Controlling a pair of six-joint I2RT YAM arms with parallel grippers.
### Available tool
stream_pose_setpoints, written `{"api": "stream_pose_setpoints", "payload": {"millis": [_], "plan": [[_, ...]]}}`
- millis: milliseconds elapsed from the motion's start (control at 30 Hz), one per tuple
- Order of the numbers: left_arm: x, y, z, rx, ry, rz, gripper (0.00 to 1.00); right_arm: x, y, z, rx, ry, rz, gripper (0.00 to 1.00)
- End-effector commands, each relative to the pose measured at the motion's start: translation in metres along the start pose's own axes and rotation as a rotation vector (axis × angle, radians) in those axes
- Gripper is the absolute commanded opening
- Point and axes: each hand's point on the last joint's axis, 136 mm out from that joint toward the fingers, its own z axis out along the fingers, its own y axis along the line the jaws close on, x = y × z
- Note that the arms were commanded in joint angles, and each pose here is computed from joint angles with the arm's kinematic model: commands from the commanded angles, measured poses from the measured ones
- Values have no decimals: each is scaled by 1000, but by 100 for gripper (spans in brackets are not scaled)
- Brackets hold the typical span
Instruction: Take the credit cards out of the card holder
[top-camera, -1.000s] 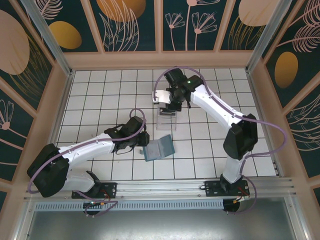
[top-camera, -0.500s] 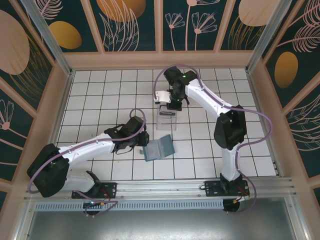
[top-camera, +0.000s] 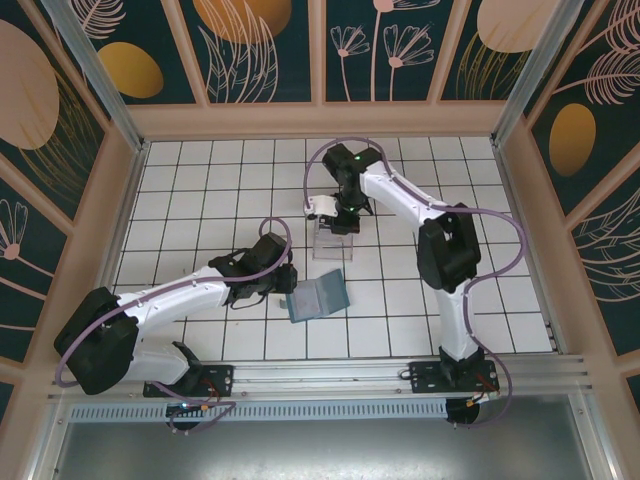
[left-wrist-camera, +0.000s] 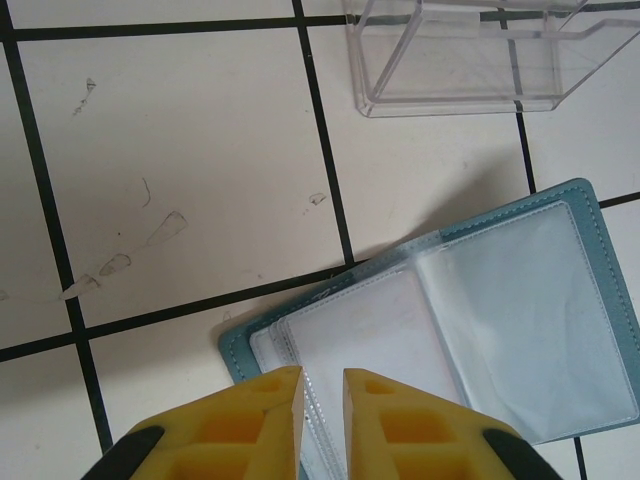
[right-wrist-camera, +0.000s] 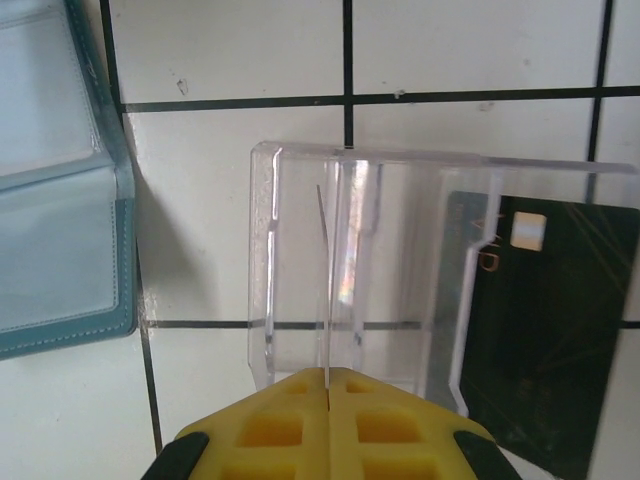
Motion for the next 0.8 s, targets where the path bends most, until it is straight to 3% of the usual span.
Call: {"api": "stream_pose_setpoints", "payload": {"millis": [0, 567, 767], "plan": [[-2, 3, -3, -16, -9, 6, 20, 1, 14, 12, -65, 24, 20, 0], [1, 7, -3, -25, -2, 11, 20, 7, 14, 40, -94, 76, 33, 0], [1, 6, -4, -25, -5, 10, 19, 1, 8, 32, -55, 57, 28, 22]]}}
